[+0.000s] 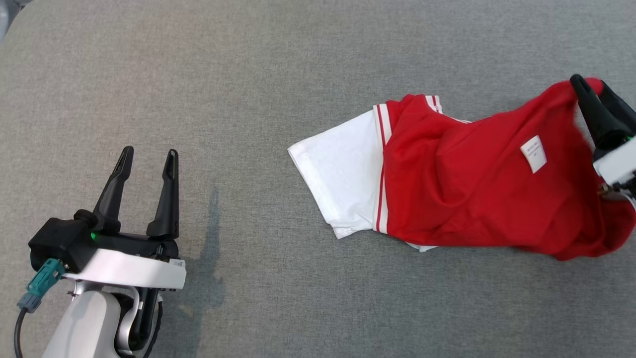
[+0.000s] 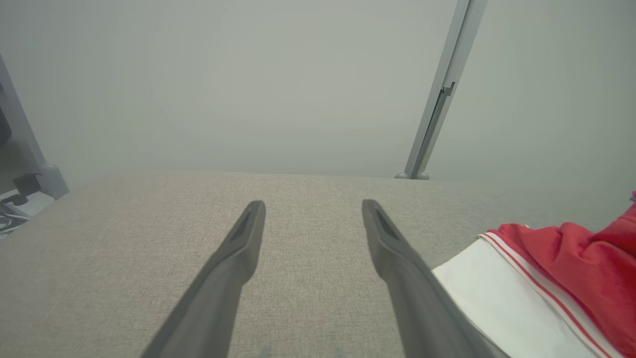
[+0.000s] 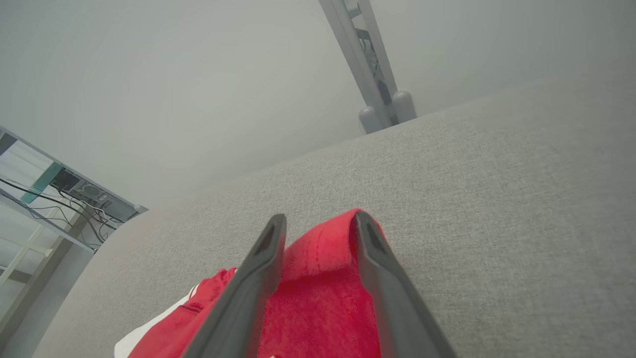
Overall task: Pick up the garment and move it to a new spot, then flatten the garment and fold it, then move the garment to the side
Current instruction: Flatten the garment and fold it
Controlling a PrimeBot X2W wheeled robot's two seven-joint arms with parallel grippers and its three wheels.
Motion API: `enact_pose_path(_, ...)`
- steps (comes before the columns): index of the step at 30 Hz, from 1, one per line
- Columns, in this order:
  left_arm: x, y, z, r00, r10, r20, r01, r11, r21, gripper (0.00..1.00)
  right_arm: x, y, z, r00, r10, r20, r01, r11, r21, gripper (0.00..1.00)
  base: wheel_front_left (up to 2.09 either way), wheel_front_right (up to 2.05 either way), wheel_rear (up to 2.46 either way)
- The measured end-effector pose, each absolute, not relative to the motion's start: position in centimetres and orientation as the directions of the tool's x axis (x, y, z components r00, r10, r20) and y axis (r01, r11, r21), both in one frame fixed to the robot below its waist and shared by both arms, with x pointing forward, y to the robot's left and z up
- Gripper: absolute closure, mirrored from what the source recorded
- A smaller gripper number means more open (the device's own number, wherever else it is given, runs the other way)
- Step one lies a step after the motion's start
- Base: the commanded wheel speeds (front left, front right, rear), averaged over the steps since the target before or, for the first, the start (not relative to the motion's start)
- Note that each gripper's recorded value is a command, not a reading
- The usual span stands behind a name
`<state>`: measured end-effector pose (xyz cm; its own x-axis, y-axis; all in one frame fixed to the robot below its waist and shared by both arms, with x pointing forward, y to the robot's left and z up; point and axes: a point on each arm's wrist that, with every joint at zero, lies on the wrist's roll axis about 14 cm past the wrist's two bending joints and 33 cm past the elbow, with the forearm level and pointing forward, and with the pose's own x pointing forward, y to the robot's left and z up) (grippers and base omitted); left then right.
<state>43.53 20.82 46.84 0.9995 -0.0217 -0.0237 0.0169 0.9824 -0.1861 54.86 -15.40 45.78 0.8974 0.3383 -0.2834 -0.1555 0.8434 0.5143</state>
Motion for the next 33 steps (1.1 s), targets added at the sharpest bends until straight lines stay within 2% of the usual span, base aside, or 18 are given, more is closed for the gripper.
enact_pose_path(6,43.2,20.7,47.2,1.0,-0.023,-0.015,0.02,0.982,-0.188,0.0,51.5,-18.8,45.0,0.927,0.259,-0.27,-0.063,0.819,0.57,0.0,0.0,0.0,0.0)
enact_pose_path(11,43.1,20.3,47.6,0.999,-0.036,-0.004,0.035,0.982,-0.187,0.0,48.2,-24.1,47.5,0.981,0.106,-0.164,0.006,0.821,0.571,0.0,0.0,0.0,0.0)
enact_pose_path(16,43.2,19.6,48.2,0.998,-0.058,0.013,0.059,0.981,-0.184,0.0,45.9,-26.4,51.8,1.0,0.023,-0.015,-0.013,0.873,0.487,0.0,0.0,0.0,0.0)
enact_pose_path(23,42.9,19.0,49.6,0.996,-0.08,0.042,0.086,0.981,-0.174,0.0,44.3,-24.2,57.1,0.988,0.06,0.144,-0.098,0.958,0.27,0.0,0.0,0.0,0.0)
enact_pose_path(24,42.6,18.9,50.0,0.996,-0.081,0.049,0.088,0.981,-0.172,0.0,43.5,-23.1,57.3,0.987,0.079,0.14,-0.107,0.973,0.207,0.0,0.0,0.0,0.0)
enact_pose_path(26,42.1,18.8,50.2,0.995,-0.087,0.046,0.094,0.981,-0.171,0.0,42.7,-22.4,57.2,0.988,0.088,0.128,-0.109,0.98,0.166,0.0,0.0,0.0,0.0)
enact_pose_path(33,40.7,18.6,50.9,0.994,-0.101,0.047,0.107,0.981,-0.162,0.0,39.9,-20.5,55.4,0.994,0.095,0.057,-0.102,0.983,0.152,0.0,0.0,0.0,0.0)
